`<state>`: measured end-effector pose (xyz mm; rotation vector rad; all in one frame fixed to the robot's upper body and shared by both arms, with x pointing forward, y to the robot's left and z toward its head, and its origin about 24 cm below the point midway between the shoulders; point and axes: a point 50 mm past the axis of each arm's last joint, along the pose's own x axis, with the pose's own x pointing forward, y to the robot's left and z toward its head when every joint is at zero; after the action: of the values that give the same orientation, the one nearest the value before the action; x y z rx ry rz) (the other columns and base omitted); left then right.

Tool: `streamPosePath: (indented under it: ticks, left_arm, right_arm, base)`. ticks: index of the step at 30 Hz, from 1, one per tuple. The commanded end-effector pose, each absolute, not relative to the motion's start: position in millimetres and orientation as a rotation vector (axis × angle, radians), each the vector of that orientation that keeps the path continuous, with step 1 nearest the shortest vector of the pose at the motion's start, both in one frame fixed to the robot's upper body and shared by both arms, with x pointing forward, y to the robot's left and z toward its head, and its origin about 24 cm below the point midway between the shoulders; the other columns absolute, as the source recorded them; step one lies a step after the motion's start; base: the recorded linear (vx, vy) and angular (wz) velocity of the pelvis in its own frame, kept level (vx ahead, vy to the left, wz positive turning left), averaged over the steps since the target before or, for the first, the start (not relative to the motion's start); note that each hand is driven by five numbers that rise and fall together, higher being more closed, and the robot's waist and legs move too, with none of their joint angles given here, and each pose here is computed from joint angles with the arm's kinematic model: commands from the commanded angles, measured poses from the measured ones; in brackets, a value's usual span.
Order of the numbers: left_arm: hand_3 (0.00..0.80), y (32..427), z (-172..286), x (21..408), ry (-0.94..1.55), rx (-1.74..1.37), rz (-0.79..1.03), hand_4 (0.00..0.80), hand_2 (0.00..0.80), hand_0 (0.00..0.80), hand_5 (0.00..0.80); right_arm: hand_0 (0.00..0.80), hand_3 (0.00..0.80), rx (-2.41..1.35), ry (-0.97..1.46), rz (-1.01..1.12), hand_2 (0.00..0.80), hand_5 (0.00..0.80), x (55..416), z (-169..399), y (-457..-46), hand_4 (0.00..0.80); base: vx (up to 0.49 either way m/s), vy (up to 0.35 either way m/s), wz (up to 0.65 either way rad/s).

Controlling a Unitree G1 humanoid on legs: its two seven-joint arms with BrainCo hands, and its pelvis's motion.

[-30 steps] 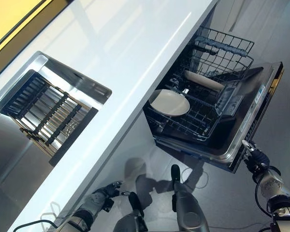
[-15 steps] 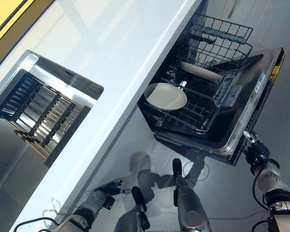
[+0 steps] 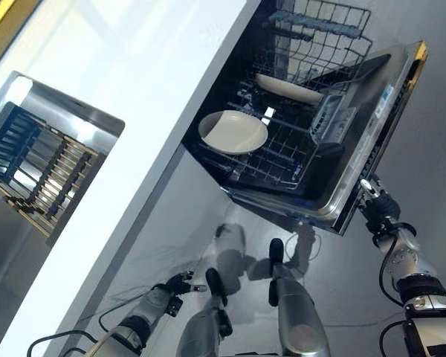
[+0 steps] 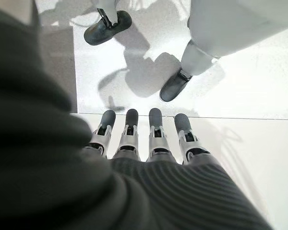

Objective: Take plates into dishwasher

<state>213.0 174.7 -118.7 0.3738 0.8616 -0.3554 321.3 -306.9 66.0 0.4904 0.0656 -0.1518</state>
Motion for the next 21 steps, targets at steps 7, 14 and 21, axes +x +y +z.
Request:
streamPosePath:
  ticks: [7, 14, 21]
  left_arm:
    - [0.0, 186, -112, 221, 0.832, 0.44, -0.356, 0.0, 0.0, 0.0, 0.0]
    - [0.0, 186, -113, 219, 0.842, 0.447, -0.362, 0.0, 0.0, 0.0, 0.0]
    - [0.0, 188, -115, 216, 0.855, 0.449, -0.361, 0.0, 0.0, 0.0, 0.0]
  right_arm:
    - [0.0, 0.0, 0.564, 0.076, 0.46, 0.0, 0.0, 363, 92, -159, 0.0]
    - [0.0, 0.0, 0.589, 0.019, 0.535, 0.0, 0.0, 364, 105, -140, 0.0]
    - [0.0, 0.0, 0.591, -0.019, 0.624, 0.0, 0.0, 361, 112, -124, 0.0]
  base:
    - [0.038, -0.001, -0.03]
    - [0.045, -0.011, -0.17]
    - [0.044, -0.008, -0.09]
